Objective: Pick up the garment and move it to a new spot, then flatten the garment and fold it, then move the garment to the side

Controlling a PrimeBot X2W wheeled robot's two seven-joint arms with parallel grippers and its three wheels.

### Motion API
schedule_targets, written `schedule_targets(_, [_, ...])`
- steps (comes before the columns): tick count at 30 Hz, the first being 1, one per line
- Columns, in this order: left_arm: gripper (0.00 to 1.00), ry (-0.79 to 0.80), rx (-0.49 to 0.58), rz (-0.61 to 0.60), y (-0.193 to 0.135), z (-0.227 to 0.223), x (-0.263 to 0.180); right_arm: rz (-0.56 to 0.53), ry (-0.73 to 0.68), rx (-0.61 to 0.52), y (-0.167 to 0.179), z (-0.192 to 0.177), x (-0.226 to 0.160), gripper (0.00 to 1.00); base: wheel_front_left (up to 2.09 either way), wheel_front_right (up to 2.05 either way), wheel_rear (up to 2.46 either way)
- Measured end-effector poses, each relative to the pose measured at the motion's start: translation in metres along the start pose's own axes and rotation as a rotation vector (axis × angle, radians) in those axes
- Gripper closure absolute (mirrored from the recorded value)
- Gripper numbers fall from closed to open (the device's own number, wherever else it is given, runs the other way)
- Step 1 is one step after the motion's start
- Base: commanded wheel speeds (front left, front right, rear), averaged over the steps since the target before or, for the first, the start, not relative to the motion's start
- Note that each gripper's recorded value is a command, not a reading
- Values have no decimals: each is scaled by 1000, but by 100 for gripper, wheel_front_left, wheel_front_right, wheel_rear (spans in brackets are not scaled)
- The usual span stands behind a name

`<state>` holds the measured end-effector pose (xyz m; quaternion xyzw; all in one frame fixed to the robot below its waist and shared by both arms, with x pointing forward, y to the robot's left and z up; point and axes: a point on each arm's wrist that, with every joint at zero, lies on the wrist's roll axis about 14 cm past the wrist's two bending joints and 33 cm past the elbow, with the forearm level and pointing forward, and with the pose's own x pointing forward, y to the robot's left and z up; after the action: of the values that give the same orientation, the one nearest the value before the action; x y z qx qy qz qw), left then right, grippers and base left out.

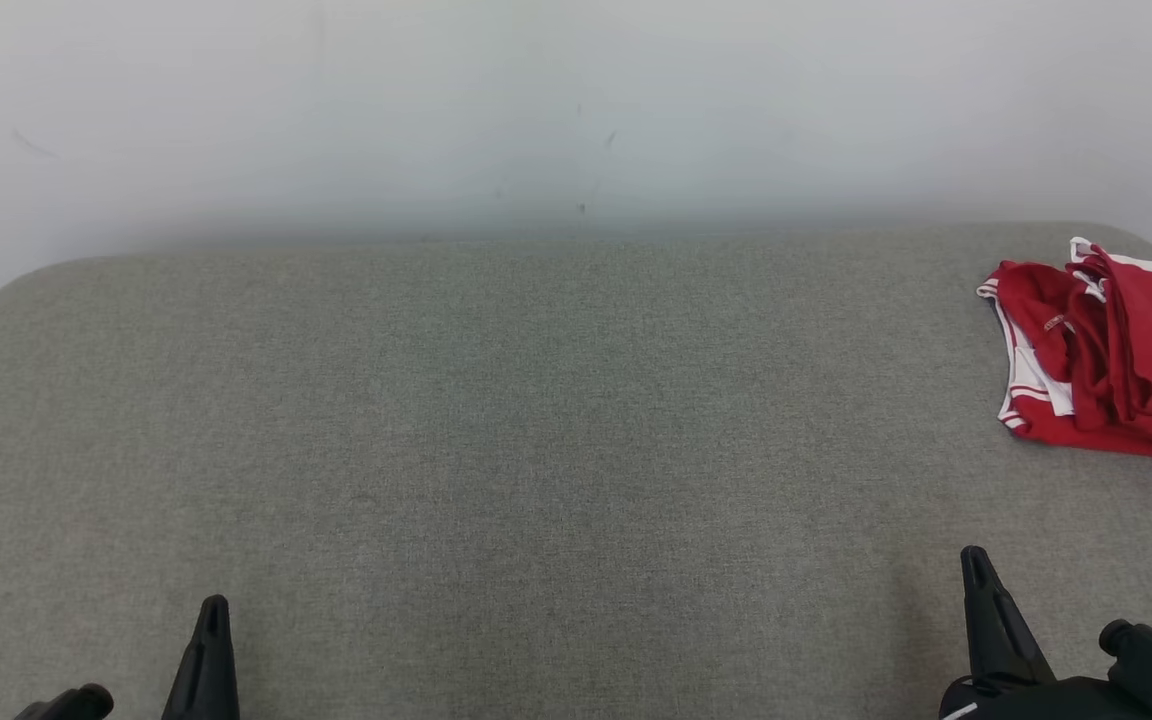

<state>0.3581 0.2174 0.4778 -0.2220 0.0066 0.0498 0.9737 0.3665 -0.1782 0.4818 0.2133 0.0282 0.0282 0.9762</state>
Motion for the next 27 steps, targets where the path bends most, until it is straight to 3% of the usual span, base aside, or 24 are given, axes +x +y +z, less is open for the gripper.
schedule_targets(27, [100,21,-389,21,-3,2,9,-52,-11,394,-9,7,7,100,0,0,0])
